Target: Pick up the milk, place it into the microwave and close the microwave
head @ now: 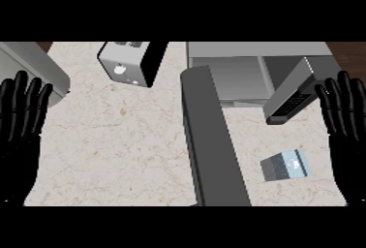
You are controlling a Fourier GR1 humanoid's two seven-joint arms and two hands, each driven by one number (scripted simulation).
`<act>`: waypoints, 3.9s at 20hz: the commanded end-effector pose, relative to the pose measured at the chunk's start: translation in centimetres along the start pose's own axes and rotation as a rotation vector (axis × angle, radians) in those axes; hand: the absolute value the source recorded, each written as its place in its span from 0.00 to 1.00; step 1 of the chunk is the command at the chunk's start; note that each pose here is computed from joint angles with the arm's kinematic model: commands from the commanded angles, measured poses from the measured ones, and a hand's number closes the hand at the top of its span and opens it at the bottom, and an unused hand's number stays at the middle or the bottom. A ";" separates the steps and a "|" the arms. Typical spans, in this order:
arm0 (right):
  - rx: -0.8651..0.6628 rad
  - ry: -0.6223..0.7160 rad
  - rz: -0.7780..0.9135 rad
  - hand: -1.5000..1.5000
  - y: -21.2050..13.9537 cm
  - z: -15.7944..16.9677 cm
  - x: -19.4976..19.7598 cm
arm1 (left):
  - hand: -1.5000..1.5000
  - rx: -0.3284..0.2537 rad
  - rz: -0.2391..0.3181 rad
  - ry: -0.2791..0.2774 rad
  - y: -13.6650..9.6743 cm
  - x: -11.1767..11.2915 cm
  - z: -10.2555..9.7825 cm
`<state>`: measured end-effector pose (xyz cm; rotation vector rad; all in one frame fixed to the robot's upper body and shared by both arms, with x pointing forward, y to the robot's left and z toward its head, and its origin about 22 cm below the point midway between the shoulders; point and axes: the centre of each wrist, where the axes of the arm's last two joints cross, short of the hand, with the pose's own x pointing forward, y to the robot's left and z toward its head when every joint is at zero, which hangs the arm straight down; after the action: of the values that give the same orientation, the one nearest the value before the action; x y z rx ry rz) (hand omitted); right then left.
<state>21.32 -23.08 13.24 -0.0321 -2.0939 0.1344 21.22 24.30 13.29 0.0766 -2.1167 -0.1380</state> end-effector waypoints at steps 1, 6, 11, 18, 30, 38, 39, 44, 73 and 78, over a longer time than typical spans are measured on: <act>-0.013 -0.003 0.024 0.00 -1.1 1.7 2.6 | 0.00 0.002 0.031 -0.008 -0.2 -1.3 1.6; -0.053 0.009 0.078 0.00 -4.0 6.2 6.6 | 0.00 0.094 0.007 0.094 -2.9 -1.9 1.4; -0.040 0.145 -0.019 0.00 -3.9 9.5 4.5 | 0.00 0.223 0.256 0.205 -2.9 -2.7 5.0; -0.056 0.203 -0.023 0.00 -5.7 11.5 2.7 | 0.00 0.222 0.271 0.201 -3.9 -2.1 8.2; -0.094 0.272 -0.055 0.00 -5.9 14.0 -3.2 | 0.00 0.201 0.264 0.185 -4.7 -2.5 12.6; -0.206 0.306 0.007 0.00 -4.5 16.5 -9.7 | 0.00 0.205 0.282 0.196 -4.8 -3.6 15.8; -0.221 0.321 0.018 0.00 -3.6 14.3 -10.0 | 0.00 0.195 0.274 0.183 -5.0 -2.5 15.9; -0.277 0.334 0.053 0.00 -5.7 18.4 -14.2 | 0.00 0.202 0.278 0.189 -5.7 -2.0 15.9; -0.144 0.279 0.049 0.00 -7.7 18.5 -22.5 | 0.00 0.236 0.270 0.186 -4.2 -4.9 18.4; -0.184 0.297 0.032 0.00 -7.6 18.3 -24.2 | 0.00 0.209 0.284 0.190 -4.9 -1.2 20.4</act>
<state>17.37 -33.25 -15.37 -0.1949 -1.7864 -0.0195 6.41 20.72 0.58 -0.0750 -1.9230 0.2455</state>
